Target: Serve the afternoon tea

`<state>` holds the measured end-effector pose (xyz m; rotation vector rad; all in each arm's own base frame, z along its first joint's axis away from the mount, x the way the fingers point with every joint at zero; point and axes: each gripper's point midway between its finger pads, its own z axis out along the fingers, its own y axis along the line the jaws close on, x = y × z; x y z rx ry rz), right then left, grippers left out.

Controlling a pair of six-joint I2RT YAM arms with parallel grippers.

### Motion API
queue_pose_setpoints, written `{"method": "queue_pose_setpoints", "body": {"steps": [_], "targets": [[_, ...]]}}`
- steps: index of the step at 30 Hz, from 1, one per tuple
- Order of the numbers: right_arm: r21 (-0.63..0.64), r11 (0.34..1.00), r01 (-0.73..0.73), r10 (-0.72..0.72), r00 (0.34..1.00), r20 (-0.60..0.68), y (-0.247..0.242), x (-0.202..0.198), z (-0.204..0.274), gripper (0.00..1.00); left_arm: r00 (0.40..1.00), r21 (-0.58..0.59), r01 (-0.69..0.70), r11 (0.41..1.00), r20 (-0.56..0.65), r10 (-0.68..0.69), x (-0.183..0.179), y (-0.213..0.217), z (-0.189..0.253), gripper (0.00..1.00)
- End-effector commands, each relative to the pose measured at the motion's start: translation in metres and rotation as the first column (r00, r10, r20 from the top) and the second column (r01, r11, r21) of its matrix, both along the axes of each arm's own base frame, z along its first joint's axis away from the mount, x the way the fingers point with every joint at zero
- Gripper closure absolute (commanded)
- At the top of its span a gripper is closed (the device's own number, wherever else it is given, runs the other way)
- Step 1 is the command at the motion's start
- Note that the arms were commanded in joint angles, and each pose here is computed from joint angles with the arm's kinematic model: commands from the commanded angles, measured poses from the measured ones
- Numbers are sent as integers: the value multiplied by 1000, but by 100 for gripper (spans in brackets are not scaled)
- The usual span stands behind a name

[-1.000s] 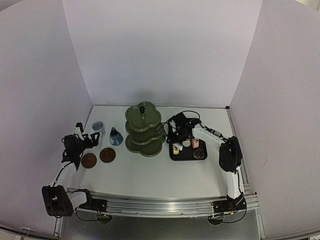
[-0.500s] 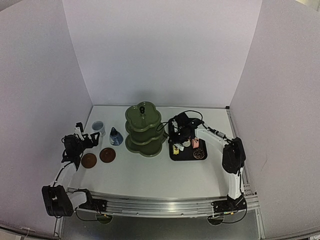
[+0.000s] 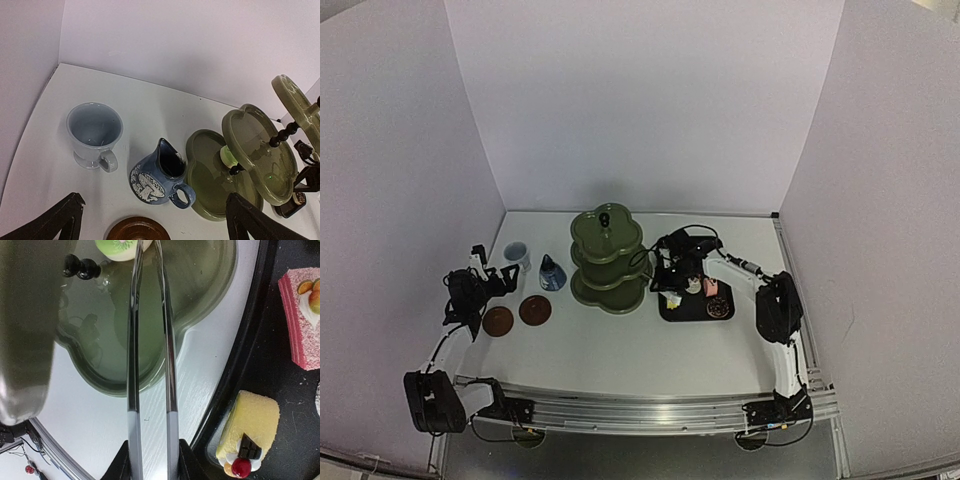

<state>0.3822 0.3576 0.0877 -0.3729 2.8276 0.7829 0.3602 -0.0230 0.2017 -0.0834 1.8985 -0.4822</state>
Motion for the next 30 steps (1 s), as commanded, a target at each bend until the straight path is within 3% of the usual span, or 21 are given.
{"method": "queue_pose_setpoints", "body": {"steps": [1, 21, 30], "targets": [[88, 996, -4, 2, 1000, 26, 22, 12, 15, 76, 999, 29, -2, 1000, 47, 1, 2, 1, 12, 0], [239, 969, 59, -69, 997, 36, 51, 35, 16, 76, 999, 34, -3, 999, 42, 1, 2, 2, 9, 0], [197, 974, 110, -126, 990, 70, 35, 37, 21, 76, 999, 36, -1, 999, 43, 0, 2, 1, 10, 0]]}}
